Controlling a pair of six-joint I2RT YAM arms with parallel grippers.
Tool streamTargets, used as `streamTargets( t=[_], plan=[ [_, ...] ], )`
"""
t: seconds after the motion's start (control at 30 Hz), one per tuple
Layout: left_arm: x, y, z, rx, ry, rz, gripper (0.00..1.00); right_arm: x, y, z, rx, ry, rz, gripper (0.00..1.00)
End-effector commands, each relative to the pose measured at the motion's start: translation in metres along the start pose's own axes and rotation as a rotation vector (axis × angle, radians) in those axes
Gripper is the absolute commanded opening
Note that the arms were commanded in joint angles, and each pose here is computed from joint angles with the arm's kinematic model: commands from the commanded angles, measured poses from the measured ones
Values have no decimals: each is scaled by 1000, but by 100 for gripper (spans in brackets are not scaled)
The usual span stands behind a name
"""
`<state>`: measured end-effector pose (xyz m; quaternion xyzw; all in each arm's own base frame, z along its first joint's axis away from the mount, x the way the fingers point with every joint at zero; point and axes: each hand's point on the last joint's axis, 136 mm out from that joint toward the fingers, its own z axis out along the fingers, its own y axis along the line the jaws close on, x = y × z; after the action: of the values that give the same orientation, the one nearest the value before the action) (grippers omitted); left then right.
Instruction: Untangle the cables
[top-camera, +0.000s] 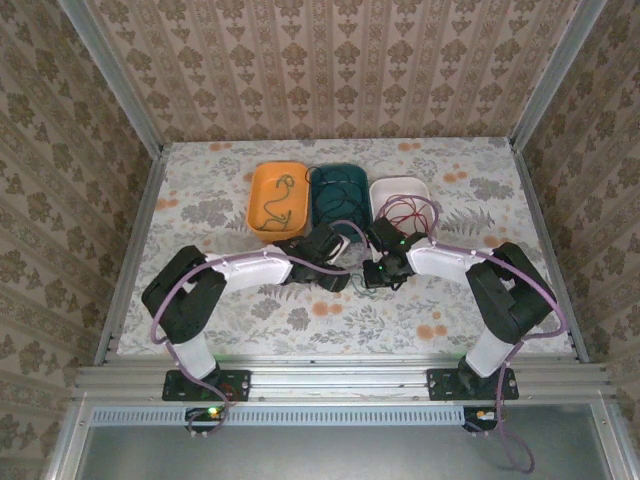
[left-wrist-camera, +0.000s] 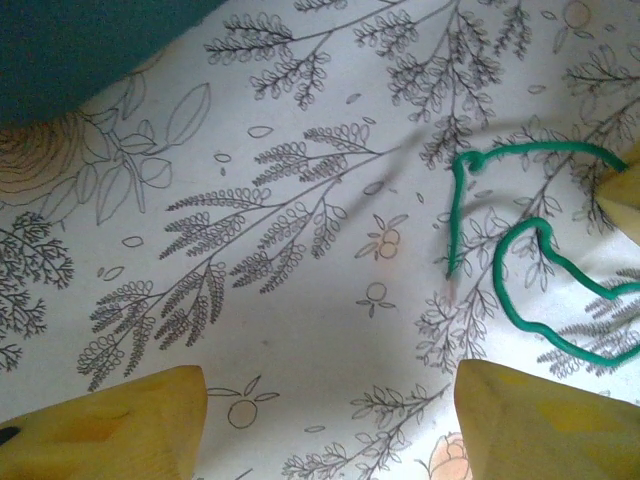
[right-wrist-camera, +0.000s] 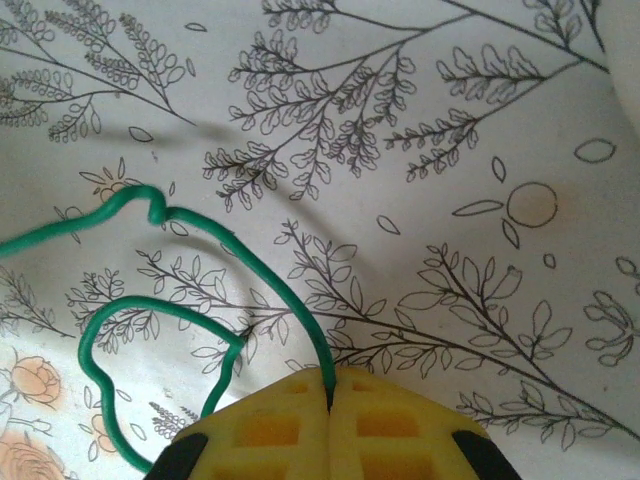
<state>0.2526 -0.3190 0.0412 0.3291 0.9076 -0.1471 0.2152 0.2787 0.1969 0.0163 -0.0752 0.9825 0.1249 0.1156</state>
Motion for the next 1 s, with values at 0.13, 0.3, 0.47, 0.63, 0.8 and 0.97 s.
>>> streamTargets(
  t=[0.13,0.3,0.47,0.63,0.8,0.97],
  plan=[
    [-13,-19,-24,172,-105,25,68,-11,10,-23,-71,-122,-13,0],
    [-23,-25,-40,319,-188,-29,69,-19,19,-43,-136,-203,-25,0],
    [-32,-35,-61,456,-255,-16,71,-26,23,-60,-186,-254,-15,0],
    [-36,-47,-79,568,-294,17,74,-33,29,-76,-223,-300,-12,0],
    [-41,-50,-79,607,-311,12,73,-37,37,-81,-263,-312,-17,0],
    [-52,-46,-71,601,-325,-11,54,-39,40,-85,-286,-329,-13,0]
  ],
)
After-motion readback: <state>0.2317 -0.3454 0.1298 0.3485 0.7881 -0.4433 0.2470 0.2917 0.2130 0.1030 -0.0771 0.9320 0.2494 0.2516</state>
